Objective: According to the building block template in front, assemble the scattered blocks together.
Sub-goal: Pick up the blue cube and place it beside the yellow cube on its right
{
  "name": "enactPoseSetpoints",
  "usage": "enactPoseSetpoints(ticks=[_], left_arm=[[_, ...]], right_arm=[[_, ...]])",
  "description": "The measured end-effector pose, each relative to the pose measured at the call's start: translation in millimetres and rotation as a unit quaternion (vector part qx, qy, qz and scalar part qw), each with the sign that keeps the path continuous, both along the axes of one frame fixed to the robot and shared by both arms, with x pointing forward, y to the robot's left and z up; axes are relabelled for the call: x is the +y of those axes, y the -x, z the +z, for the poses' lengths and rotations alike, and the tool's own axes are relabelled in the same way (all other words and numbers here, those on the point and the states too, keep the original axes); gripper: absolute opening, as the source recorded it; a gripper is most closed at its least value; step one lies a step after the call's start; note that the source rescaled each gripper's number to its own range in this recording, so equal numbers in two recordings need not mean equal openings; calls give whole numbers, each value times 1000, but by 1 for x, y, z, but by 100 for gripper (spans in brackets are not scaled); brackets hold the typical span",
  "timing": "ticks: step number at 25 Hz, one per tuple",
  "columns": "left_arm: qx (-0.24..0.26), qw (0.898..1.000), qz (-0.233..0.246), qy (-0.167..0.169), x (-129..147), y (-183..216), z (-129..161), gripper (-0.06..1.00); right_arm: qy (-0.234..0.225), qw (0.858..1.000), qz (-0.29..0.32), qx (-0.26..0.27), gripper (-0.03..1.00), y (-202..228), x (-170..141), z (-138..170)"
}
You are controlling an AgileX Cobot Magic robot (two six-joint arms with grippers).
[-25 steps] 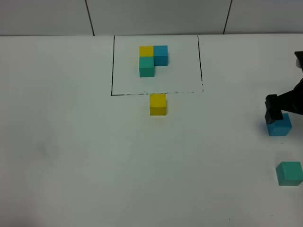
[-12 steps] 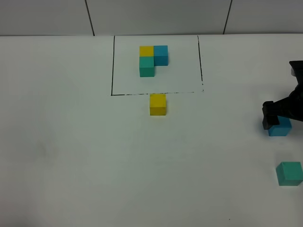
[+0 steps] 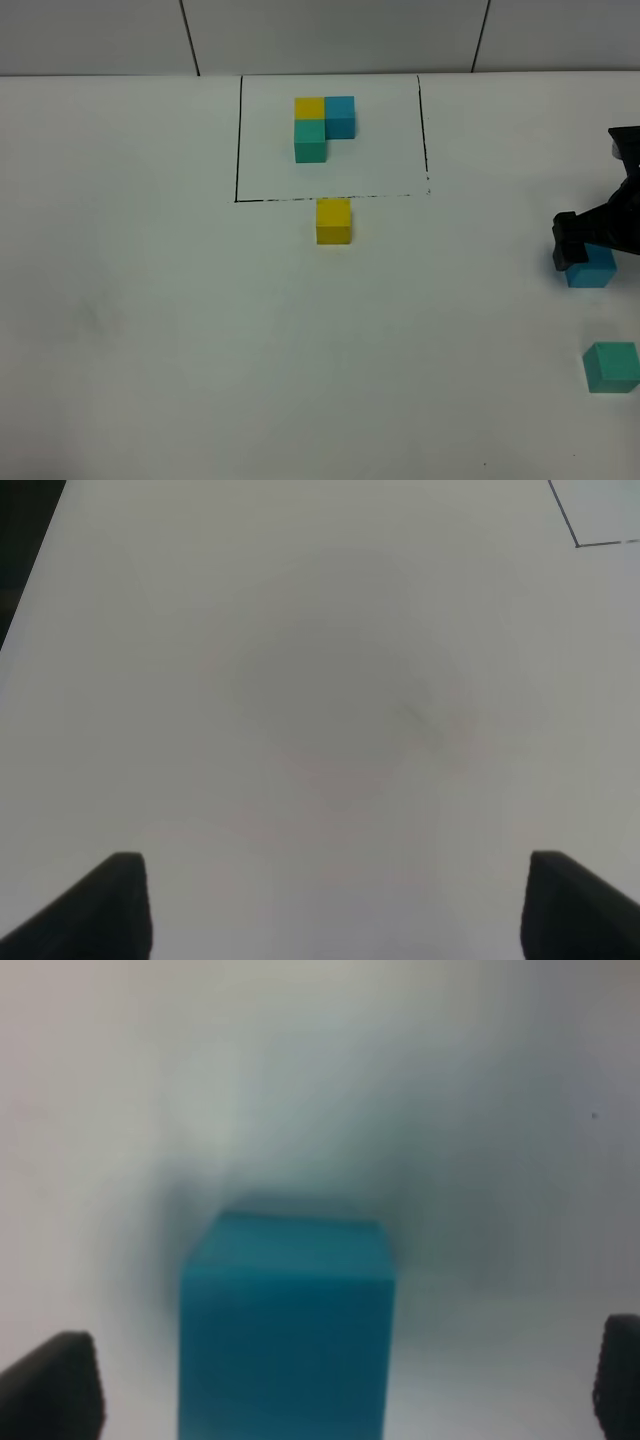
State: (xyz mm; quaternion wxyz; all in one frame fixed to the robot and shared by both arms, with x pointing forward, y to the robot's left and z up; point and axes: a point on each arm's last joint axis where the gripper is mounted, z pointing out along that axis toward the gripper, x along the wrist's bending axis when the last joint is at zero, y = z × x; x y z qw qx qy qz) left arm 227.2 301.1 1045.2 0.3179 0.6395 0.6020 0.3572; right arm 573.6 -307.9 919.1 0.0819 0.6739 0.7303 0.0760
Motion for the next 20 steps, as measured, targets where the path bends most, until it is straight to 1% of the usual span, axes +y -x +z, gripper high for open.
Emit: enactPoseSetpoints(ticks=[5, 14, 16, 17, 18, 20], left_arm=[[0, 1000, 0, 0, 0, 0, 0, 75], [0, 1000, 0, 0, 0, 0, 0, 75], [0, 1000, 0, 0, 0, 0, 0, 75], [0, 1000, 0, 0, 0, 0, 0, 75], [0, 1000, 0, 0, 0, 0, 0, 75], [0, 1000, 0, 0, 0, 0, 0, 75]], right_arm=[[0, 1000, 0, 0, 100, -1, 0, -3], [-1, 1000, 1, 23, 99, -2, 0, -21], [-1, 1000, 0, 24, 93, -3, 0, -23], [-1, 1000, 0, 23, 86, -3, 0, -23], [-1, 1000, 0, 22, 77, -3, 0, -23], [-1, 1000, 0, 22, 53, -3, 0, -23]])
